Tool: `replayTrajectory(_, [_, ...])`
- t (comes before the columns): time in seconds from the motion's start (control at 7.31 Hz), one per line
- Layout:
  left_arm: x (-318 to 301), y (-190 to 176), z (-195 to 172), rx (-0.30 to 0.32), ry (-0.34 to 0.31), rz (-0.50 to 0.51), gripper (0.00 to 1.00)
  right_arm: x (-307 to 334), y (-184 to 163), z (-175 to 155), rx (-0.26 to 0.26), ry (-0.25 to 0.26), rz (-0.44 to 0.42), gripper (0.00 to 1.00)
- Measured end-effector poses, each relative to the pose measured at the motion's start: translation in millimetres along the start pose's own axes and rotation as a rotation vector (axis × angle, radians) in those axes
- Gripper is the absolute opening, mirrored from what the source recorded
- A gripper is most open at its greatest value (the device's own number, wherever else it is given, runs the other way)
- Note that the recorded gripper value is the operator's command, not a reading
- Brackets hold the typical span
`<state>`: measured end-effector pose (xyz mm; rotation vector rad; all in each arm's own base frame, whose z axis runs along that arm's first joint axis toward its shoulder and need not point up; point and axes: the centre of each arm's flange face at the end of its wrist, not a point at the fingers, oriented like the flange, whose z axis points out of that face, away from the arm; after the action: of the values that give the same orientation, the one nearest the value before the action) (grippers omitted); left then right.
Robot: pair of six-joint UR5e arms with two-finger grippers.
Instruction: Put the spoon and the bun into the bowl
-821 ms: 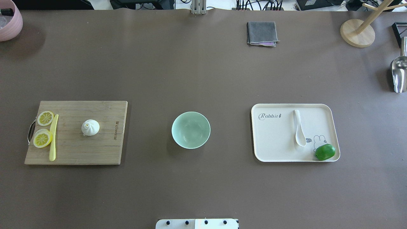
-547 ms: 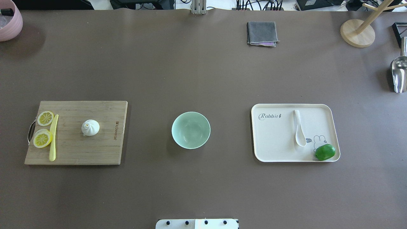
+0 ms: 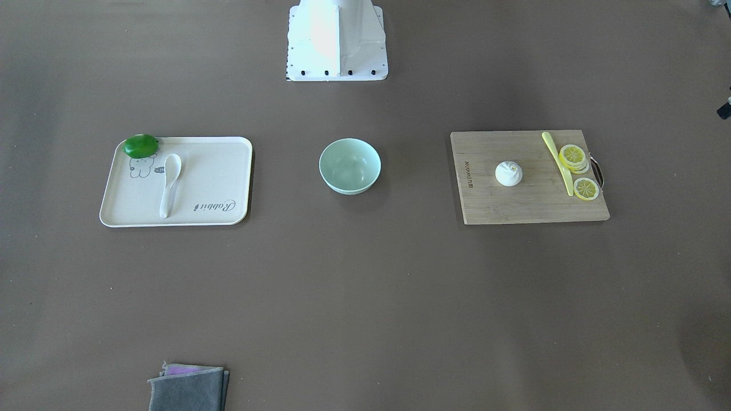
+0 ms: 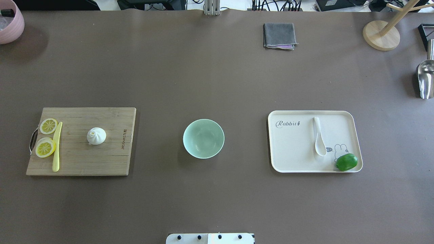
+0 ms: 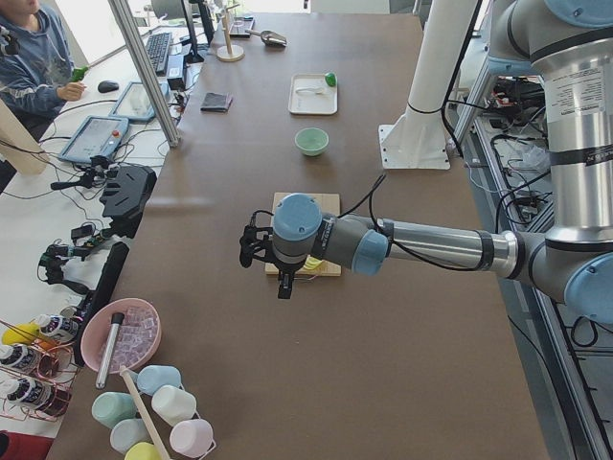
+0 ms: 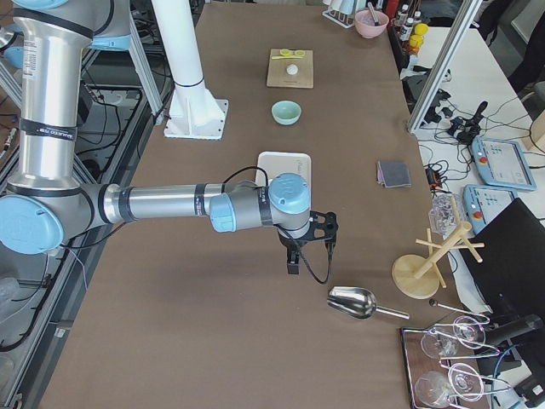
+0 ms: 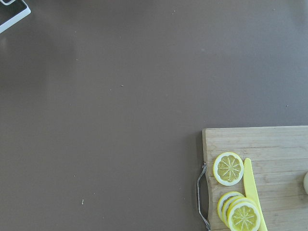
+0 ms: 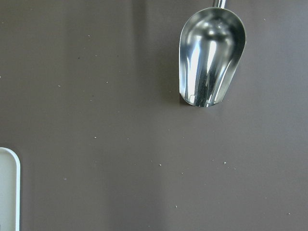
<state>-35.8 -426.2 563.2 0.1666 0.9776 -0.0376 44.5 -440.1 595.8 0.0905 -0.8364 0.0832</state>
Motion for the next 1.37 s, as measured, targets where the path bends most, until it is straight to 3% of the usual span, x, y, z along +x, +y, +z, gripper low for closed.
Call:
replayTrajectory(0.55, [6, -1, -2, 0.036, 0.012, 0.054, 0.98, -9, 2, 8, -0.023, -0.027, -0.005, 1.0])
replayTrajectory(0.82, [8, 6, 0, 0.071, 0.063, 0.129, 0.98, -28, 0, 19, -0.046, -0.045, -0.044, 1.0])
replayTrajectory(1.09, [27, 10, 4, 0.095, 0.122, 0.128, 0.97, -81, 2, 47, -0.055, -0.084, -0.069, 1.0])
replayTrajectory(1.37, [87, -6, 43, 0.05, 0.151, 0.105, 0.92, -149, 15, 85, -0.035, -0.107, -0.039, 0.95])
